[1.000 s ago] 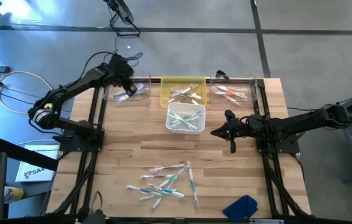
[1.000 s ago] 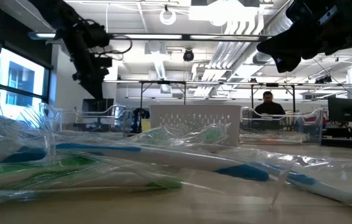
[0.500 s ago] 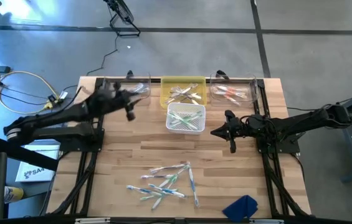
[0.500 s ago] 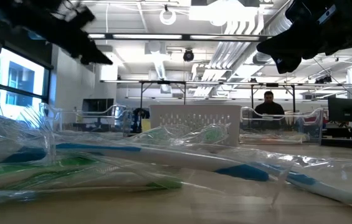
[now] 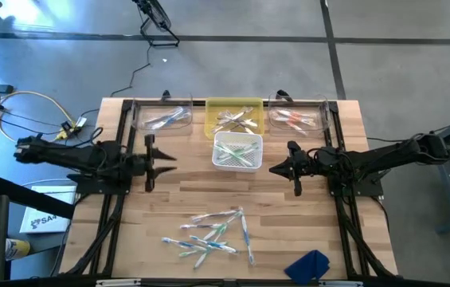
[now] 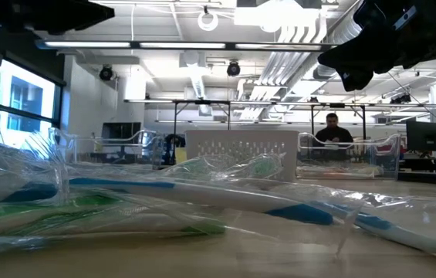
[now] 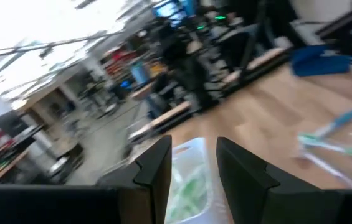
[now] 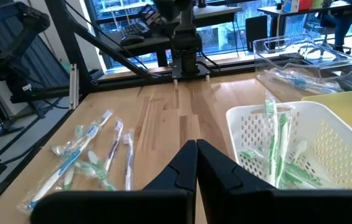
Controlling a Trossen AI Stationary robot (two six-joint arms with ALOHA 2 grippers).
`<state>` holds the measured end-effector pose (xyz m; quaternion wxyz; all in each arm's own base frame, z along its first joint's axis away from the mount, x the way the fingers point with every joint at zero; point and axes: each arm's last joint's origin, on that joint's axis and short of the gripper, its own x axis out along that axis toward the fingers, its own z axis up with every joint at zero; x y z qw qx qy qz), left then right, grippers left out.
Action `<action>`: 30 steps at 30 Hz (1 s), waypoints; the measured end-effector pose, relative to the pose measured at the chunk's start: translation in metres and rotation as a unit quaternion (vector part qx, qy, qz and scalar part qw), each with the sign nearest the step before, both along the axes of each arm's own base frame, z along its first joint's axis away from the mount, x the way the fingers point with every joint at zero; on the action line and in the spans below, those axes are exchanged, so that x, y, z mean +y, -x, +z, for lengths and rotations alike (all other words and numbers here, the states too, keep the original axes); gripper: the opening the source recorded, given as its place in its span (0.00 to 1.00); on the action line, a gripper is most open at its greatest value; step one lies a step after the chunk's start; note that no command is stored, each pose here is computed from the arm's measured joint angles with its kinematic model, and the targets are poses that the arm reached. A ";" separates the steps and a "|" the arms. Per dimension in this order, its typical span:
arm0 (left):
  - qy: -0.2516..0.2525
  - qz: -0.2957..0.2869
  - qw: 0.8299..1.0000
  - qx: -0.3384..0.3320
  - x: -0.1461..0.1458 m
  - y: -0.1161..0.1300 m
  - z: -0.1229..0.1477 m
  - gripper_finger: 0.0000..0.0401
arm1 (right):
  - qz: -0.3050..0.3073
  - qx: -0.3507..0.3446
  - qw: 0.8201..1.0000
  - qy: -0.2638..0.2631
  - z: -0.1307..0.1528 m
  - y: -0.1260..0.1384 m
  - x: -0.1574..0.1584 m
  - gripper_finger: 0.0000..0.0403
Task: Pick & Place Toothbrushes
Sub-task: Put the green toothbrush into the white bin
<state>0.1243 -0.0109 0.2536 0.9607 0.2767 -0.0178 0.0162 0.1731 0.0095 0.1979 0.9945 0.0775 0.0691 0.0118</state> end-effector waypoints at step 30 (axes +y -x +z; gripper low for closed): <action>0.005 -0.021 0.996 0.084 -0.019 -0.021 -0.020 0.31 | -0.014 -0.053 0.998 -0.019 0.016 0.001 0.047 0.01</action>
